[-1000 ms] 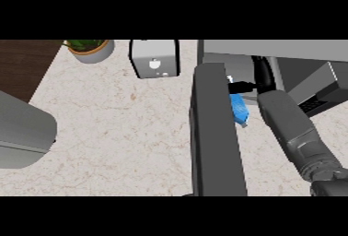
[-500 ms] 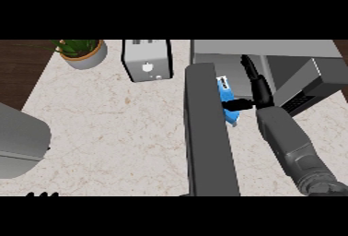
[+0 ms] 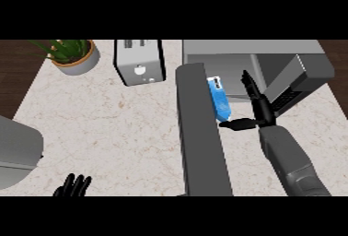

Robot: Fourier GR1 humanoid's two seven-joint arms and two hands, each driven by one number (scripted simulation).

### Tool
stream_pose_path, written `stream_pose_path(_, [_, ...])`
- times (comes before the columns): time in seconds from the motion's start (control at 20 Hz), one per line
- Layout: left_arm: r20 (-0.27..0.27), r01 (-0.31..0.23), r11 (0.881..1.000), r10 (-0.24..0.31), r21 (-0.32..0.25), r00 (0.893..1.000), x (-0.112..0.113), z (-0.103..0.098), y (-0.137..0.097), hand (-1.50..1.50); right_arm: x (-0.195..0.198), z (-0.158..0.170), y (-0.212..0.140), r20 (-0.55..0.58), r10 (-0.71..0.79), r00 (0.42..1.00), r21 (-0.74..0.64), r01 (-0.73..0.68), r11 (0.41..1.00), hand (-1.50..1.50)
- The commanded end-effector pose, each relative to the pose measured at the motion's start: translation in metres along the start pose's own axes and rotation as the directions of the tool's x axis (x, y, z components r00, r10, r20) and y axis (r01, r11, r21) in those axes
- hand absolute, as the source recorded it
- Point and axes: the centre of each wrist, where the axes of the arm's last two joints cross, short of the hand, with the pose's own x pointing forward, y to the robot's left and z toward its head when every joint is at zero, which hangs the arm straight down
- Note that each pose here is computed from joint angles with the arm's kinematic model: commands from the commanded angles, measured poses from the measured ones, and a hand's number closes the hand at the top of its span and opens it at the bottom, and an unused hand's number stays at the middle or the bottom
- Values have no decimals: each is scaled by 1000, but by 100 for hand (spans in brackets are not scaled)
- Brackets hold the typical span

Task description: Pick up the milk, place it into the microwave and close the microwave

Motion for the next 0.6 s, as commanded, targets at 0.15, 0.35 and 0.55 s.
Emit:
stream_pose_path(0.15, [-86,-13,997,6,-82,996,-4,-28,-14,150,-18,49,-6,-2,-98,995,46,98,994,-150])
stream_pose_path(0.35, [-109,29,987,-47,-157,993,-17,-50,-26,150,-22,79,-18,36,-121,992,36,120,992,-150])
stream_pose_path(0.55, [-125,27,979,-53,-203,991,-31,-69,-35,150,-14,104,-28,41,-117,992,-14,117,993,-150])
